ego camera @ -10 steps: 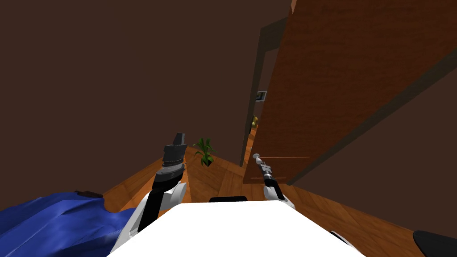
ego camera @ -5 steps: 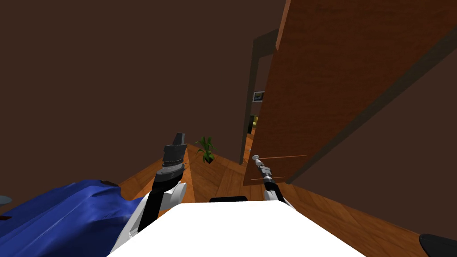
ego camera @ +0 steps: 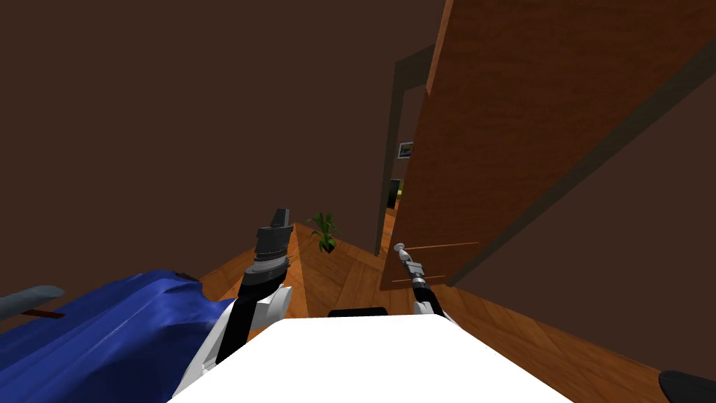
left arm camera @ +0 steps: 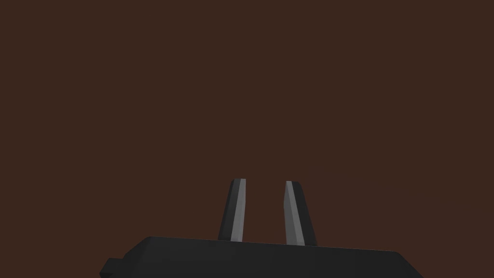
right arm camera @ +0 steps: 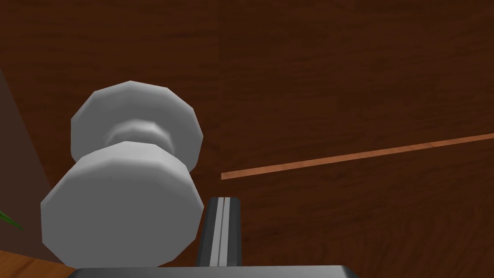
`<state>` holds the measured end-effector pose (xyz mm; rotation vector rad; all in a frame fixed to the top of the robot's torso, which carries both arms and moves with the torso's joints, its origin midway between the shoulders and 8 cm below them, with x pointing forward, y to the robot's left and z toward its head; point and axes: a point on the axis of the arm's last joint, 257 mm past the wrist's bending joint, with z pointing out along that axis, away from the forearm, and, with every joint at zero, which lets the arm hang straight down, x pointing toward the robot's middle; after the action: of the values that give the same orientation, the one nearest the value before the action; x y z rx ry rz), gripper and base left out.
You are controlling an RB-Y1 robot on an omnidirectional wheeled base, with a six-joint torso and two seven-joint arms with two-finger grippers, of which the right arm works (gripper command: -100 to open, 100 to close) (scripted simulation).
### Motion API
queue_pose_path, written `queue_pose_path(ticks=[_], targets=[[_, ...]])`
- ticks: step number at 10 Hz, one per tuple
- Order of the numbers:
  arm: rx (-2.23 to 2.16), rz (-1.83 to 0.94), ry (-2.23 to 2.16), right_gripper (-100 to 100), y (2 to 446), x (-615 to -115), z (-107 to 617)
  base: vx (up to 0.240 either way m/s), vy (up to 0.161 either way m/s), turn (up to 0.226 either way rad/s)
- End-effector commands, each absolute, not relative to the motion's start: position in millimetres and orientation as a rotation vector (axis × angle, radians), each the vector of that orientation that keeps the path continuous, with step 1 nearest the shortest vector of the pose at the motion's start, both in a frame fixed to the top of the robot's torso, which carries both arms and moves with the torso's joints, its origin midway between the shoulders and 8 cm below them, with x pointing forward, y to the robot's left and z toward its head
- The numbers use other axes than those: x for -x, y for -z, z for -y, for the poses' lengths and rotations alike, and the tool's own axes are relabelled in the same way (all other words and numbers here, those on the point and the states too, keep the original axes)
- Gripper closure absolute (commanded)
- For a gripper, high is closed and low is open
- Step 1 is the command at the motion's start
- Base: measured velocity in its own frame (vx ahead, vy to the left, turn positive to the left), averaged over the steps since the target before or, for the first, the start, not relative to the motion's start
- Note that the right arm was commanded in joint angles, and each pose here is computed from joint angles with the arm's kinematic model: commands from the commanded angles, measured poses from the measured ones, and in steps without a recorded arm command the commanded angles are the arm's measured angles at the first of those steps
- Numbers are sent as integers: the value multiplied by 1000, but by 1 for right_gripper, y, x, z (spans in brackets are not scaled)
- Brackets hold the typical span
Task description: Pull the door open
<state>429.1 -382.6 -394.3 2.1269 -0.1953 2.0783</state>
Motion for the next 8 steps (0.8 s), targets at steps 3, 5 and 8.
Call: queue_pose_path(ticks=[3,5,8], targets=[[-2145,165,-2132,-100,392,-431,355,-78,-28,25],[-2147,165,-2129,-100,394,-431,355,-7,5,7],[-2146,158,-2143,-100,392,-430,352,-19,-19,18]])
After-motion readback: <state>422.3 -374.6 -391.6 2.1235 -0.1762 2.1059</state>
